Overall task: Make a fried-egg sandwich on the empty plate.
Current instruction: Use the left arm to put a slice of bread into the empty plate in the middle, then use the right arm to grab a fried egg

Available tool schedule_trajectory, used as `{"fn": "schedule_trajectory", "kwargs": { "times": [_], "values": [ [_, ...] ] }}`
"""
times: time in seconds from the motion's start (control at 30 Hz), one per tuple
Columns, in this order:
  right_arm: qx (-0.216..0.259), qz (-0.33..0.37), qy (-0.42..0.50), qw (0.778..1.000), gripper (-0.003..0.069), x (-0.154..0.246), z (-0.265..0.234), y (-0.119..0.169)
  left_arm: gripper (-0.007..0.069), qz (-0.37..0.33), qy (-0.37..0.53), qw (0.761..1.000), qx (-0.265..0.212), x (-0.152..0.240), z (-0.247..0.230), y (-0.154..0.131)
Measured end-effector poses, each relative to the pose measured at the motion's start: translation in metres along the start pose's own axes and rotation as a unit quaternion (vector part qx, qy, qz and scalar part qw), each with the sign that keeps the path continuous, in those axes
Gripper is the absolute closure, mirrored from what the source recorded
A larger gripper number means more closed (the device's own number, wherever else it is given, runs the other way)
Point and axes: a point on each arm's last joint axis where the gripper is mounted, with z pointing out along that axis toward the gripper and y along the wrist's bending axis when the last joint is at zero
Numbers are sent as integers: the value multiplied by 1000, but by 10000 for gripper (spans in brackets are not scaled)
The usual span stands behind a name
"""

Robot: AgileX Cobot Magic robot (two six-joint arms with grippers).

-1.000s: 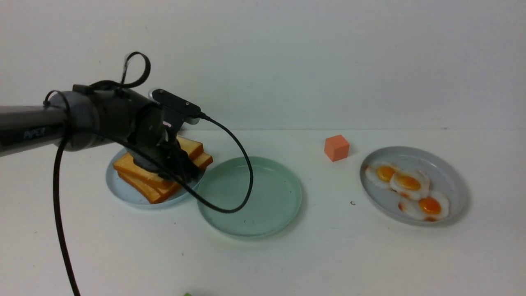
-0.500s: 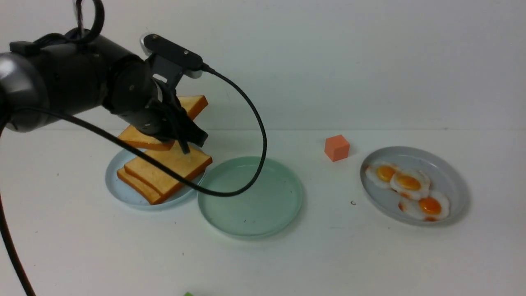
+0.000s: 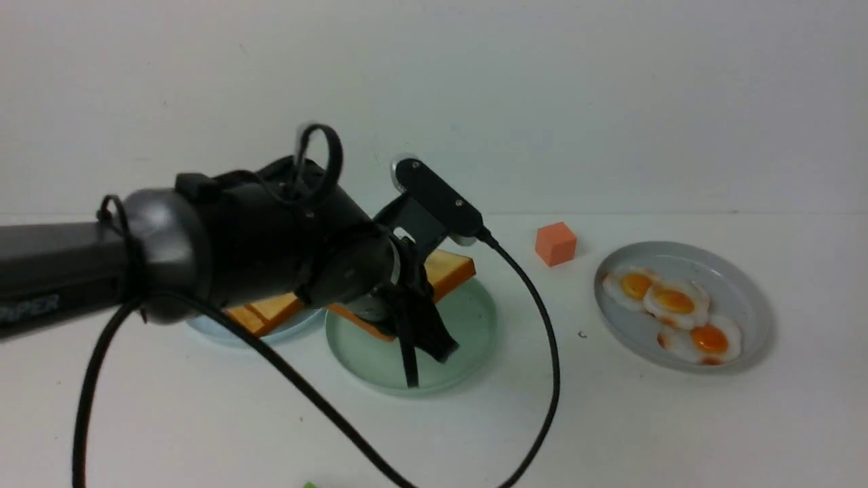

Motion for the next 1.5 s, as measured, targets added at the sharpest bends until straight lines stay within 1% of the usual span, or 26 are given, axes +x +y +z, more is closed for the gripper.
{"fn": "schedule_trajectory", "kwargs": {
  "times": [0.3, 0.37, 0.4, 0.47, 0.5, 0.53, 0.57, 0.6, 0.63, 0.7, 0.73, 0.83, 0.87, 0.93, 0.97, 1.0, 1.03, 1.1, 1.13, 1.17, 1.2, 1.23, 1.33, 1.37, 1.47, 1.5],
  "values": [
    [0, -1, 0, 1000, 608, 0, 0, 0, 566, 13, 0, 1000, 14, 7, 36, -10],
    [0, -1, 0, 1000, 606, 0, 0, 0, 553, 16, 3, 1000, 15, 9, 40, -11],
    [0, -1, 0, 1000, 605, 0, 0, 0, 537, 17, 4, 1000, 15, 9, 41, -12],
    [0, -1, 0, 1000, 603, 0, 0, 0, 480, 20, 9, 1000, 14, 11, 42, -12],
    [0, -1, 0, 1000, 603, 0, 0, 0, 474, 20, 10, 1000, 14, 11, 42, -12],
    [0, -1, 0, 1000, 603, 0, 0, 0, 419, 22, 13, 1000, 13, 11, 42, -12],
    [0, -1, 0, 1000, 603, 0, 0, 0, 389, 23, 15, 1000, 13, 12, 42, -11],
    [0, -1, 0, 1000, 603, 0, 0, 0, 382, 23, 17, 1000, 12, 12, 42, -11],
    [0, -1, 0, 1000, 603, 0, 0, 0, 346, 23, 21, 999, 12, 13, 42, -11],
    [0, 0, 0, 1000, 601, 0, 0, 0, 313, 24, 26, 999, 11, 13, 42, -11],
    [0, 0, 0, 1000, 599, 0, 0, 0, 274, 23, 30, 999, 10, 14, 41, -11],
    [-1, 1, 0, 1000, 595, 0, 0, 0, 242, 19, 33, 999, 6, 12, 31, -8],
    [-3, 1, 1, 1000, 594, 0, 1, 0, 241, 7, 27, 1000, 3, 9, 22, -5],
    [-9, 7, 3, 1000, 592, -2, 3, 1, 261, -29, 3, 1000, 1, 0, -1, -1],
    [-10, 8, 6, 1000, 592, -2, 4, 1, 265, -34, -5, 999, 0, -3, -7, 0],
    [-16, 17, 14, 1000, 592, -6, 11, 0, 328, -69, -42, 997, -1, -14, -39, 4],
    [-18, 21, 21, 999, 592, -9, 17, -2, 356, -81, -63, 995, -2, -19, -58, 6],
    [-19, 31, 41, 998, 590, -18, 38, -8, 479, -116, -123, 986, 3, -28, -110, 9],
    [-18, 32, 43, 998, 589, -19, 40, -8, 491, -123, -133, 983, 3, -29, -120, 10],
    [-16, 35, 58, 998, 589, -25, 57, -14, 575, -139, -163, 977, 7, -28, -150, 12],
    [-12, 35, 67, 997, 589, -29, 70, -18, 620, -150, -184, 971, 9, -25, -172, 14],
    [-6, 33, 70, 997, 587, -33, 81, -22, 638, -158, -203, 966, 10, -20, -193, 16],
    [13, 19, 101, 995, 580, -40, 126, -37, 638, -182, -234, 955, 18, 12, -235, 16],
    [14, 18, 104, 994, 580, -40, 128, -38, 638, -184, -239, 953, 18, 14, -239, 17],
    [34, 7, 146, 989, 564, -42, 178, -55, 638, -197, -241, 950, 29, 64, -255, 8],
    [36, 6, 163, 986, 559, -42, 193, -59, 638, -199, -242, 949, 31, 73, -257, 6]
  ]
}}
